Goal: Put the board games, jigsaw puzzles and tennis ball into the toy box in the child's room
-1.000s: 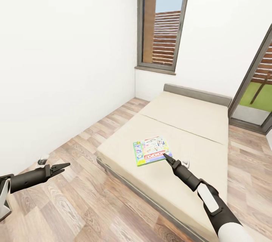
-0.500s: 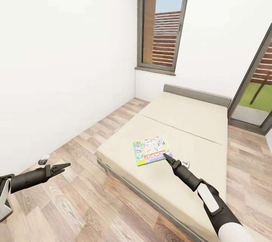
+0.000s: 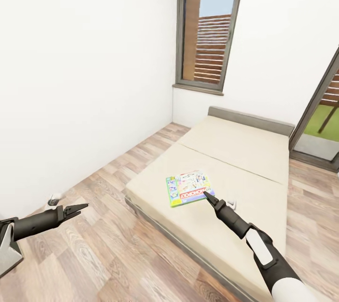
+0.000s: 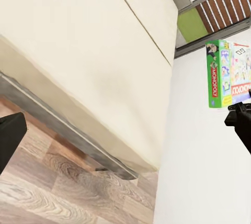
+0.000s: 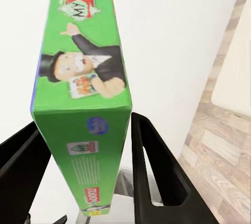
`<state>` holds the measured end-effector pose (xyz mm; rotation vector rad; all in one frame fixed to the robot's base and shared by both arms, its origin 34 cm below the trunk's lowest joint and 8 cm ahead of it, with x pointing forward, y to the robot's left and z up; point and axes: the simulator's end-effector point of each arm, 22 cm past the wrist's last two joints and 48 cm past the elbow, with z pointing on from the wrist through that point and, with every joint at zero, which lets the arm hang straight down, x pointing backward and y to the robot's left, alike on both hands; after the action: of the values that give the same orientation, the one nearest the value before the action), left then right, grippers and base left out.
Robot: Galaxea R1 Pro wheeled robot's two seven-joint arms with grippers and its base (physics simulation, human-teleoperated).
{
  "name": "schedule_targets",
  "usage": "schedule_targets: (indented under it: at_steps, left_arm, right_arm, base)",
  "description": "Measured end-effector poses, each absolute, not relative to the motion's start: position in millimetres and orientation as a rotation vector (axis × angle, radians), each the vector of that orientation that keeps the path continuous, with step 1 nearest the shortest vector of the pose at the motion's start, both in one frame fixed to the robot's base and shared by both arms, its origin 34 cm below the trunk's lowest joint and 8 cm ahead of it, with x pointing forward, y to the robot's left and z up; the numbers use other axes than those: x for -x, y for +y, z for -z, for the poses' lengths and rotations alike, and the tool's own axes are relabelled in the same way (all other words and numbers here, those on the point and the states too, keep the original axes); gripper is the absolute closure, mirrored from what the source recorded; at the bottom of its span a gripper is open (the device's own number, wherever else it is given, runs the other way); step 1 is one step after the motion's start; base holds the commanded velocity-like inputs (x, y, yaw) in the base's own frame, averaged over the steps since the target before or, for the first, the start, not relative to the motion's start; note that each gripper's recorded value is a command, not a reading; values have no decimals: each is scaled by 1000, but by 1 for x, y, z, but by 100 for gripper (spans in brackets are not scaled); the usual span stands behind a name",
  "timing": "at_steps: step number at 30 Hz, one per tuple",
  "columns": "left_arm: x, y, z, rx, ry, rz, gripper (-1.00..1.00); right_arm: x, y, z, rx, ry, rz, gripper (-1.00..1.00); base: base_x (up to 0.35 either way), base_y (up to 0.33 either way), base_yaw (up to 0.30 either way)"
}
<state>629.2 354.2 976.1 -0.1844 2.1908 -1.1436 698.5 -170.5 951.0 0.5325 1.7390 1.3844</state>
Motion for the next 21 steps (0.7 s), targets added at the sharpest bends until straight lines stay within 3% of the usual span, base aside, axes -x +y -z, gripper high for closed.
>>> schedule_targets:
  at_steps: [21]
  left_arm:
    - [-621,353,-997,176,2177,1146,-100]
  right_arm:
    - [-690,-170,-971,-524,1734,-1383,100]
  base:
    - [0,0,271]
